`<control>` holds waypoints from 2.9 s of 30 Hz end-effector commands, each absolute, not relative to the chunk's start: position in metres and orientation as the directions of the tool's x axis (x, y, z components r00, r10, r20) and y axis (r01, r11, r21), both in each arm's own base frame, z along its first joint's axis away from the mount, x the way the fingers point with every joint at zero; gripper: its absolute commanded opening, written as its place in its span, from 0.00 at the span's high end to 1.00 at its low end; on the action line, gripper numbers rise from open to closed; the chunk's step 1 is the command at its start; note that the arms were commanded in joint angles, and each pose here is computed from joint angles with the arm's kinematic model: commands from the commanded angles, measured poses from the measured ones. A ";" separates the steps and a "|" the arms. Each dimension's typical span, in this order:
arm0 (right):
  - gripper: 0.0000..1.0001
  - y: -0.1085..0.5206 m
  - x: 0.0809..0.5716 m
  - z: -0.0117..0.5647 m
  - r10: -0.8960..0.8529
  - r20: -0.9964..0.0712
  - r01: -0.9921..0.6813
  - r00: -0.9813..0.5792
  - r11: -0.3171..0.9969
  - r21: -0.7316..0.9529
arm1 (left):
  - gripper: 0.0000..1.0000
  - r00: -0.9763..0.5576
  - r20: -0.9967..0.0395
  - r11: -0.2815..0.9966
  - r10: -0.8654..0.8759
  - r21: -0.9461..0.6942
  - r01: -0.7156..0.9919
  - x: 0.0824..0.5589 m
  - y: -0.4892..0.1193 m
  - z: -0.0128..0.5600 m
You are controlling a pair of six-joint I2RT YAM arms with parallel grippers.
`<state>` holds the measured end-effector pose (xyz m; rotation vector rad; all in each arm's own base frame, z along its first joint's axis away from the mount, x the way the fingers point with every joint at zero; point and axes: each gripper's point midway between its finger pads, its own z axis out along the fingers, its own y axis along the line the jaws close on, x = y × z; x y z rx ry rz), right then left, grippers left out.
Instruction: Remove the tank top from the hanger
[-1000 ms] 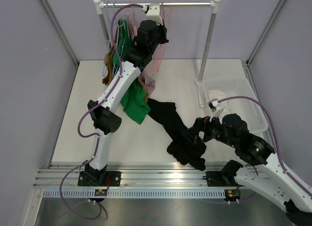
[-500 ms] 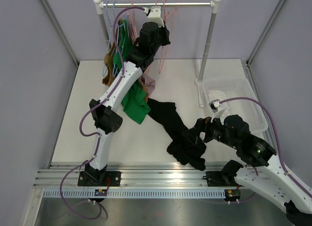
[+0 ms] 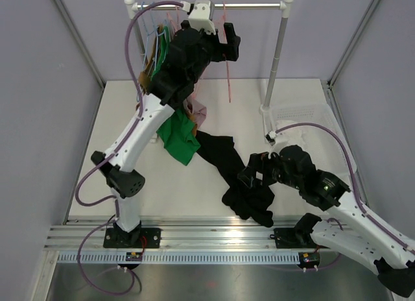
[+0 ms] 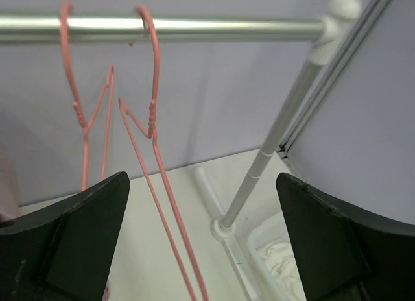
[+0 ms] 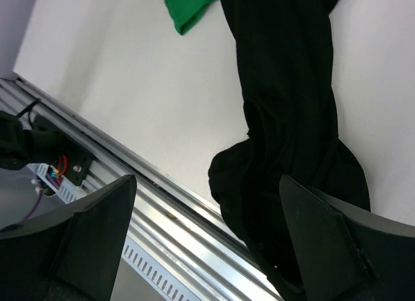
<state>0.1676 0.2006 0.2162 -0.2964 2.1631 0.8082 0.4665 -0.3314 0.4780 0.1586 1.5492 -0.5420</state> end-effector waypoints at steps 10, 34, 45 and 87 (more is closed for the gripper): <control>0.01 0.201 0.222 0.137 -0.028 -0.636 -0.231 -0.771 0.943 0.239 | 0.01 0.077 -0.947 0.895 -0.312 -0.266 0.358 0.308 -0.201 0.566; 1.00 0.242 0.267 0.036 -0.214 -0.502 -0.273 -0.838 0.961 0.046 | 0.01 -0.253 -0.967 0.997 0.017 -0.003 0.081 0.212 -0.063 0.337; 1.00 0.187 0.281 0.226 -0.082 -0.784 -0.137 -0.616 0.991 0.004 | 0.01 -0.190 -0.980 0.995 -0.057 -0.041 -0.087 0.220 -0.026 0.317; 0.01 -0.027 0.403 0.194 0.343 -0.701 0.436 -0.625 0.899 0.050 | 0.01 -0.225 -0.951 0.974 -0.210 -0.223 0.034 0.233 -0.048 0.335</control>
